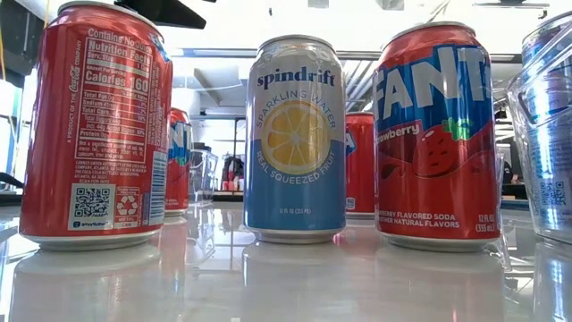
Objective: Sort soda cans
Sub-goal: Put the blue white soda can into the top right transparent bin
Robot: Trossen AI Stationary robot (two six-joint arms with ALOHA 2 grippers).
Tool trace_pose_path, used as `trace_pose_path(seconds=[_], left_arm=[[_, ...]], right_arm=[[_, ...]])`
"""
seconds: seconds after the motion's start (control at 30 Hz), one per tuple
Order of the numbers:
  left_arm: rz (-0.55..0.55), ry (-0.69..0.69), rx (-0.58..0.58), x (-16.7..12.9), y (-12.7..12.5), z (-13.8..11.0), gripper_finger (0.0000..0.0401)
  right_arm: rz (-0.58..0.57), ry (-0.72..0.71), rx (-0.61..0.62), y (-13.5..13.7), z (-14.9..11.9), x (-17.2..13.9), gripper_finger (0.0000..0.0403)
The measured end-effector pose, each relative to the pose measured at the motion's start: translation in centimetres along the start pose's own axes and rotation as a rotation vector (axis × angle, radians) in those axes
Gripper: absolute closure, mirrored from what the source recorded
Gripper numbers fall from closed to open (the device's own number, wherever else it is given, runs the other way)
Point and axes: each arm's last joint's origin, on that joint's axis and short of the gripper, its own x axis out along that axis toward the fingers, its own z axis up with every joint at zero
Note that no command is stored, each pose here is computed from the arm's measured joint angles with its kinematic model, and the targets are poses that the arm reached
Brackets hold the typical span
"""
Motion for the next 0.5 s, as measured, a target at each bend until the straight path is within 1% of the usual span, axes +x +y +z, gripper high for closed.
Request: trace_pose_path(seconds=[0.2, 0.3, 0.5], left_arm=[[0.000, 0.000, 0.000, 0.0, 0.0, 0.0, 0.0069], [0.000, 0.000, 0.000, 0.0, 0.0, 0.0, 0.0069], [-0.005, -0.004, -0.008, 0.0, 0.0, 0.1, 0.0069]], right_arm=[[0.001, -0.016, -0.127, 0.4, 0.6, -0.3, 0.0109], [0.022, -0.026, -0.187, 1.1, 1.5, -0.8, 0.0109], [0.019, -0.096, -0.242, 1.9, 3.3, -1.8, 0.0109]])
